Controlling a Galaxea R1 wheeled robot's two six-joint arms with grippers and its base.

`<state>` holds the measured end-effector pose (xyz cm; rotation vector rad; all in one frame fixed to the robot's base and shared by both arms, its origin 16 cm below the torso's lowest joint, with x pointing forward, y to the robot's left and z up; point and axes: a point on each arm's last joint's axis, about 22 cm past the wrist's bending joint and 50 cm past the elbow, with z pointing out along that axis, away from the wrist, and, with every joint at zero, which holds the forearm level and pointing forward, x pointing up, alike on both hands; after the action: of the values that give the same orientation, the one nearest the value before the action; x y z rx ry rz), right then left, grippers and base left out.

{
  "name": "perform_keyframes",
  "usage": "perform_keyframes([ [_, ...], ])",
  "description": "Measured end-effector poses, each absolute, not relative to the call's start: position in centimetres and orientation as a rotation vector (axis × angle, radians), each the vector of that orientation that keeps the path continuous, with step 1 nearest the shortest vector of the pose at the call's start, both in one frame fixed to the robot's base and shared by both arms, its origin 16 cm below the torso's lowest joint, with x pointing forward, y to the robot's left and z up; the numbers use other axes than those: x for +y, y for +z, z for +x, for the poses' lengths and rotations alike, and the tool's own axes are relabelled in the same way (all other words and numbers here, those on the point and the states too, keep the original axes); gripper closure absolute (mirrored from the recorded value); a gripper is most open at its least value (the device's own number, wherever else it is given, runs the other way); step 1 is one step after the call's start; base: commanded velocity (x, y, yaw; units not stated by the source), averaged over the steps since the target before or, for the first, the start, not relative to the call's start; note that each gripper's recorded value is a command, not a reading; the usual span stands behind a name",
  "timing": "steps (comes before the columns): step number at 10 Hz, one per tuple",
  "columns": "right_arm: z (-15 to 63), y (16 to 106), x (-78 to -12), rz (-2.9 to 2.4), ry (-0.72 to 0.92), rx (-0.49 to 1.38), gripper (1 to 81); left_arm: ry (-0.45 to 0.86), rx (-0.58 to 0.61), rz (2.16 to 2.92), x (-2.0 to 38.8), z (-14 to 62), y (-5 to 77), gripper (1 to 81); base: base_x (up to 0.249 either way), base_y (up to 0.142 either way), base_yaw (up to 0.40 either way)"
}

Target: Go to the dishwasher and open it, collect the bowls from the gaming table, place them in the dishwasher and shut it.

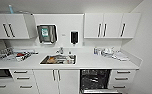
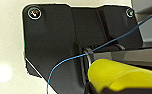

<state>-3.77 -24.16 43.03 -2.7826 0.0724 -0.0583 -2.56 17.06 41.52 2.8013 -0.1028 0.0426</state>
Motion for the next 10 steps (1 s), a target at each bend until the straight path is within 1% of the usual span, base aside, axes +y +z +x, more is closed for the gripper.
perform_keyframes([
  [2, -7.1, 42.9, -23.6, -2.776, 0.009, 0.072, 81.1, -0.015, -0.098, 2.806, 17.5, -5.6, 41.3, 81.1, 0.148, -0.071, 0.0],
  [4, -4.3, 43.0, -24.3, -2.785, -0.05, 0.07, 81.1, 0.027, -0.102, 2.798, 16.9, -3.5, 41.5, 81.1, 0.148, -0.071, 0.0],
  [5, -4.1, 43.0, -24.0, -2.782, -0.055, 0.068, 81.1, 0.037, -0.103, 2.799, 17.0, -3.1, 41.5, 81.1, 0.148, -0.071, 0.0],
  [7, -5.3, 42.9, -24.1, -2.783, -0.028, 0.07, 81.1, 0.021, -0.102, 2.8, 17.1, -3.8, 41.5, 81.1, 0.149, -0.071, 0.0],
  [10, -5.2, 42.9, -24.2, -2.784, -0.031, 0.07, 81.1, 0.021, -0.102, 2.8, 17.0, -3.9, 41.5, 81.1, 0.149, -0.072, 0.0],
])
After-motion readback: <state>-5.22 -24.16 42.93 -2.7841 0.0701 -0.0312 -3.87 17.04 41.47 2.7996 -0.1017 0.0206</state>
